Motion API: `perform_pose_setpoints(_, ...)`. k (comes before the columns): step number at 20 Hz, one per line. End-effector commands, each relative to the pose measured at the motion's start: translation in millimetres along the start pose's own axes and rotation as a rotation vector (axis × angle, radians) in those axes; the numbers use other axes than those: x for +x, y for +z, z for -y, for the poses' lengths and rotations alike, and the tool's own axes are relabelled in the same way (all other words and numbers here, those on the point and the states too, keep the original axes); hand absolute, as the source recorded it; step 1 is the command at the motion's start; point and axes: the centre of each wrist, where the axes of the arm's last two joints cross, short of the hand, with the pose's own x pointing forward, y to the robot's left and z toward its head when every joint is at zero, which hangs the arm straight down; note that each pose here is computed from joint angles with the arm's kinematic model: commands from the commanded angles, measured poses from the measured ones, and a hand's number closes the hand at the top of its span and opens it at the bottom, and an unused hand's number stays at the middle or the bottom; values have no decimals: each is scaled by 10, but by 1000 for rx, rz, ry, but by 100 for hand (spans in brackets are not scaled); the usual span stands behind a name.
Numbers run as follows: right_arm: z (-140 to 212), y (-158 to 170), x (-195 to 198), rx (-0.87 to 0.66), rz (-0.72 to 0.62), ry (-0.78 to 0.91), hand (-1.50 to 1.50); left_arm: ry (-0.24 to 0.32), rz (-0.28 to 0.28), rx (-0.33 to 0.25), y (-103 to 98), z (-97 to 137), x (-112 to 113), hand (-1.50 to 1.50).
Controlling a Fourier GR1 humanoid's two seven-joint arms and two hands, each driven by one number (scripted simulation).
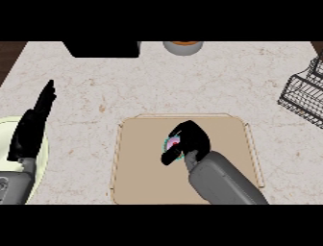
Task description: Pick the cupcake from the tray and place it in the tiered basket
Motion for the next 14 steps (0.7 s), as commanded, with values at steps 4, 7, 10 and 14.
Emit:
perform_pose_setpoints(4, 18, 130, 86, 5, -85, -133, 150, 15, -14, -4, 19, -122, 2, 0)
perform_pose_setpoints(7, 155, 27, 209, -84, -65, -157, 150, 15, 0, 11, 89, 78, -152, 0)
perform_pose_setpoints(10, 776, -298, 231, -248, -46, -72, 150, 12, -3, -13, -19, 20, -11, 0)
perform_pose_setpoints(14, 1028, -580, 302, -443, -30, -57, 150, 6, 26, -20, -21, 13, 67, 0)
